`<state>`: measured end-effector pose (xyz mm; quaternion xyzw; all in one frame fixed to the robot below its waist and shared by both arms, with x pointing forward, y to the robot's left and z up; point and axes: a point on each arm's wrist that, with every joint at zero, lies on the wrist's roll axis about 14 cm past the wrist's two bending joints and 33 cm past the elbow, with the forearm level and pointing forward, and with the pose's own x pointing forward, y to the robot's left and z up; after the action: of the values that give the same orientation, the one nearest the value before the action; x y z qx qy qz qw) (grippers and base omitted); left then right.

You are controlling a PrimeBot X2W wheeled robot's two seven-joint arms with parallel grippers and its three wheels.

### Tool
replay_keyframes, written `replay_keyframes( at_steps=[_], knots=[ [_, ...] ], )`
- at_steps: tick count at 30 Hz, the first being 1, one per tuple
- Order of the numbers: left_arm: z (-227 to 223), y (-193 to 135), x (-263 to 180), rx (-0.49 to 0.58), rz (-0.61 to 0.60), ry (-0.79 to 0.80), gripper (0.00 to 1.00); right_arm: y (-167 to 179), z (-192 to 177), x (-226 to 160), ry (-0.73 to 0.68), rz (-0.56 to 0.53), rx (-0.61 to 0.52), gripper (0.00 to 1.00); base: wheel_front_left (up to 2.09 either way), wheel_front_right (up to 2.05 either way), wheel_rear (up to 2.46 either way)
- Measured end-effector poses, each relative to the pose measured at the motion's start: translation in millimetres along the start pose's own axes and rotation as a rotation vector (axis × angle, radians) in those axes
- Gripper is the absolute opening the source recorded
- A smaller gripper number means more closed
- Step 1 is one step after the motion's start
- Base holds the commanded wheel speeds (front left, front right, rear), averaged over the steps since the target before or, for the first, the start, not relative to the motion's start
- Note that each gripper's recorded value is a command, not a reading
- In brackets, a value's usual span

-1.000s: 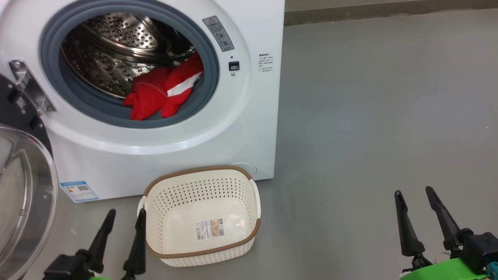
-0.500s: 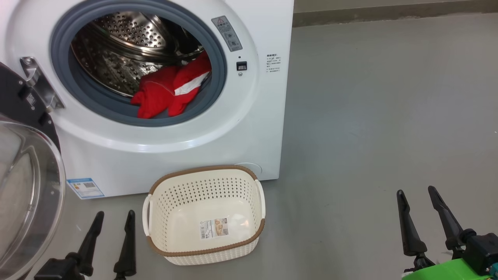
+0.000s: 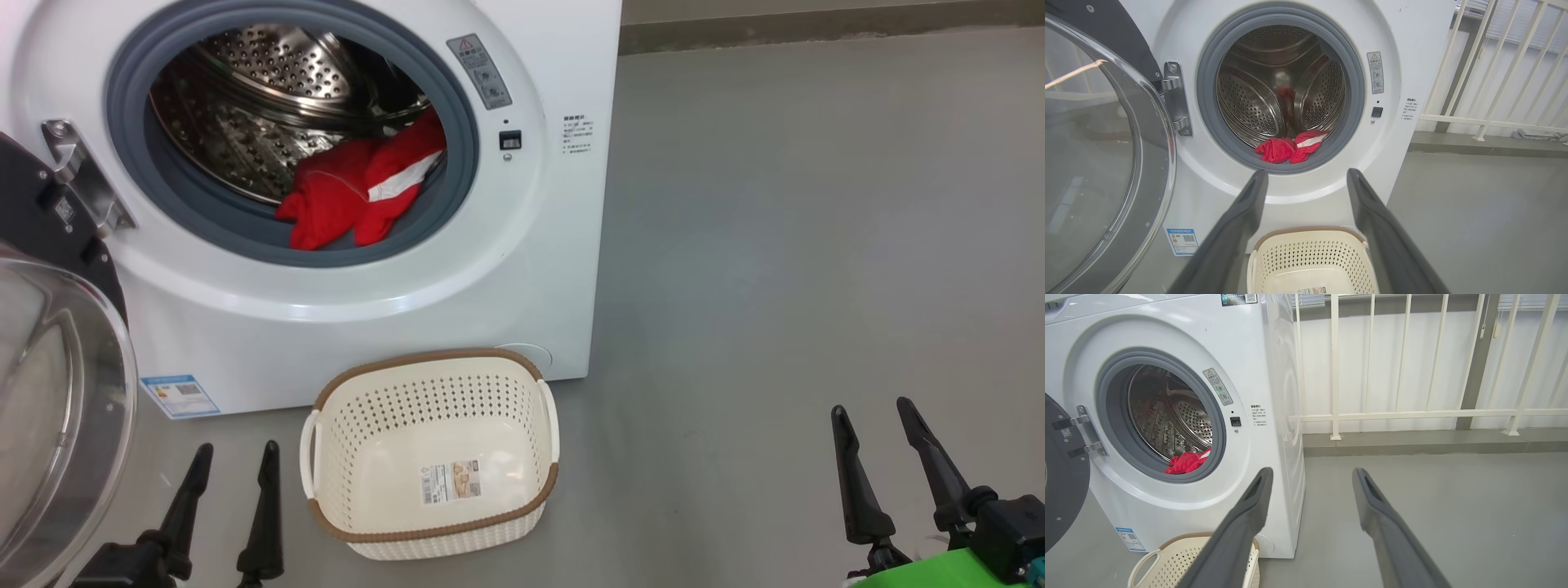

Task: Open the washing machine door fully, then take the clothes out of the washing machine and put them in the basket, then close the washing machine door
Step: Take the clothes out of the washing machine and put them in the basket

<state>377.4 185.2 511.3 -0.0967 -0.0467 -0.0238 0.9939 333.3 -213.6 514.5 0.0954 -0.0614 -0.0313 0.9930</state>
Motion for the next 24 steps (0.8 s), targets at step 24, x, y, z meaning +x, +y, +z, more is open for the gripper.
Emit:
replay_keyframes(
  at_steps=[24],
  knots=[
    [5.5, -6.7, 2.2, -0.014, -0.004, -0.024, 1.00, 6.6, -7.5, 2.3, 0.023, 0.019, 0.005, 1.00, 1.04, -1.04, 0.00]
  ],
)
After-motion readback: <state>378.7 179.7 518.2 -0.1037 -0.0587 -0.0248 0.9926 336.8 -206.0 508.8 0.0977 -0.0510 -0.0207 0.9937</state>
